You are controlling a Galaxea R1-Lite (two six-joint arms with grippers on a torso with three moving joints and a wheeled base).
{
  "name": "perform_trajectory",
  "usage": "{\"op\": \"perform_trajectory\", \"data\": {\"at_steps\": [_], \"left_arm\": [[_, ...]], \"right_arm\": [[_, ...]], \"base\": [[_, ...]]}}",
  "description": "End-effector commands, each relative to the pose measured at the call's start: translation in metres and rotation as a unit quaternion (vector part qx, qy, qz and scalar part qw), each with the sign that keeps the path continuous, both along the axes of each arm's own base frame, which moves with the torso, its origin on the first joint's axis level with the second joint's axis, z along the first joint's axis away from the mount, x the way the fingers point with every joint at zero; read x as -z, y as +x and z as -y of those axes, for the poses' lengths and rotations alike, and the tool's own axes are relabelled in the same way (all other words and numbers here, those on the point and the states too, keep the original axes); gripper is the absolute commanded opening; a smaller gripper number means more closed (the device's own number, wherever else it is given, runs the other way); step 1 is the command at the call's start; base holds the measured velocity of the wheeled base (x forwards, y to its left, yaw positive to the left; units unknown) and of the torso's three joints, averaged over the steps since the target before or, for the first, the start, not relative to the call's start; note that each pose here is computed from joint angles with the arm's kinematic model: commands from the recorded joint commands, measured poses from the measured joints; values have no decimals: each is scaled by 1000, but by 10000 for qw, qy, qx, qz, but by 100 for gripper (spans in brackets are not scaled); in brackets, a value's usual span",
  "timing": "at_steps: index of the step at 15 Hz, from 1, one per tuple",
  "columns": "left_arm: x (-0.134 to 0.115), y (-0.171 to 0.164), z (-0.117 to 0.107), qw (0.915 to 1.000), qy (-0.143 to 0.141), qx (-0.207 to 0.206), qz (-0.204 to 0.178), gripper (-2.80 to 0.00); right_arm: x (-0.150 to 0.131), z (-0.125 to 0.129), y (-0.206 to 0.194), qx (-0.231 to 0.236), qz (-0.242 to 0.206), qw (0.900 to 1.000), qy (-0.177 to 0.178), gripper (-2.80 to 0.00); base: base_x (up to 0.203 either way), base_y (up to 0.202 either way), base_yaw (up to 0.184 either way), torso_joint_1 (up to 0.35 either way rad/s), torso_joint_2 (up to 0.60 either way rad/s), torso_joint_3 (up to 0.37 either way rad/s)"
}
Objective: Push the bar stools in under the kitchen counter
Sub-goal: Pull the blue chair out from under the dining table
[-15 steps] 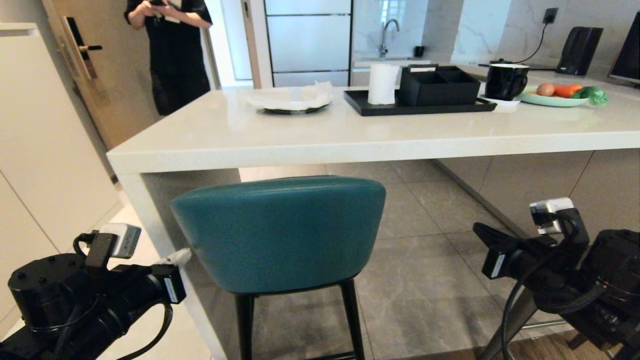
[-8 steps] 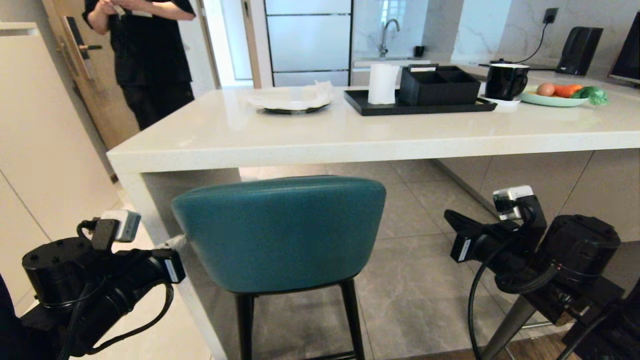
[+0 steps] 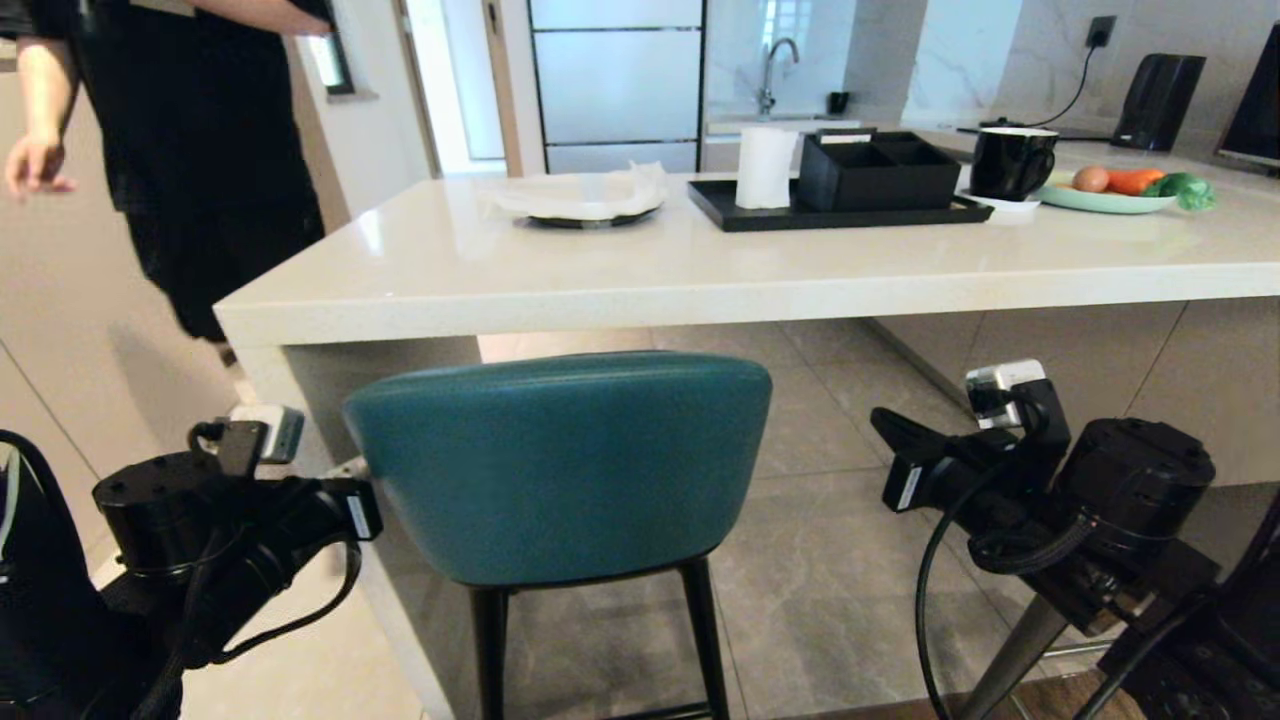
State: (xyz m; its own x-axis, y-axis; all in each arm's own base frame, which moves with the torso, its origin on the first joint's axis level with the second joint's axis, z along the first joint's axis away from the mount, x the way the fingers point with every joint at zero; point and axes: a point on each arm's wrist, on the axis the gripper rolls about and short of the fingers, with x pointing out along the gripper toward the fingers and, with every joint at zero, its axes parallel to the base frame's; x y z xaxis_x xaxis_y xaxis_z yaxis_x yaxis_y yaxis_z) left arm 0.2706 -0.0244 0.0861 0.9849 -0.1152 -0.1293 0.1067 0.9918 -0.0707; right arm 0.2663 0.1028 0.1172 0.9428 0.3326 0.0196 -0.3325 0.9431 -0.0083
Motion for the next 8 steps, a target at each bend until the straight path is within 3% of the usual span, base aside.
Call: {"op": "perform_trajectory", "data": {"at_steps": [1,5,8], "left_arm": [[1,8,0,10000,-5,-13,70,-280],[12,13,-10,9998,12,-151,-126,-280],[18,21,-14,9998,-16,-116,-154,-280]], "right_arm": [[2,-14,8,-33,73,10000,26,-280],[15,-51,22,251,94,9996,-89,-280],[18,-43,34,431,115,9990,-84,-280]], "base": [[0,0,0,0,0,0],[0,0,0,0,0,0],[0,0,0,0,0,0]]}}
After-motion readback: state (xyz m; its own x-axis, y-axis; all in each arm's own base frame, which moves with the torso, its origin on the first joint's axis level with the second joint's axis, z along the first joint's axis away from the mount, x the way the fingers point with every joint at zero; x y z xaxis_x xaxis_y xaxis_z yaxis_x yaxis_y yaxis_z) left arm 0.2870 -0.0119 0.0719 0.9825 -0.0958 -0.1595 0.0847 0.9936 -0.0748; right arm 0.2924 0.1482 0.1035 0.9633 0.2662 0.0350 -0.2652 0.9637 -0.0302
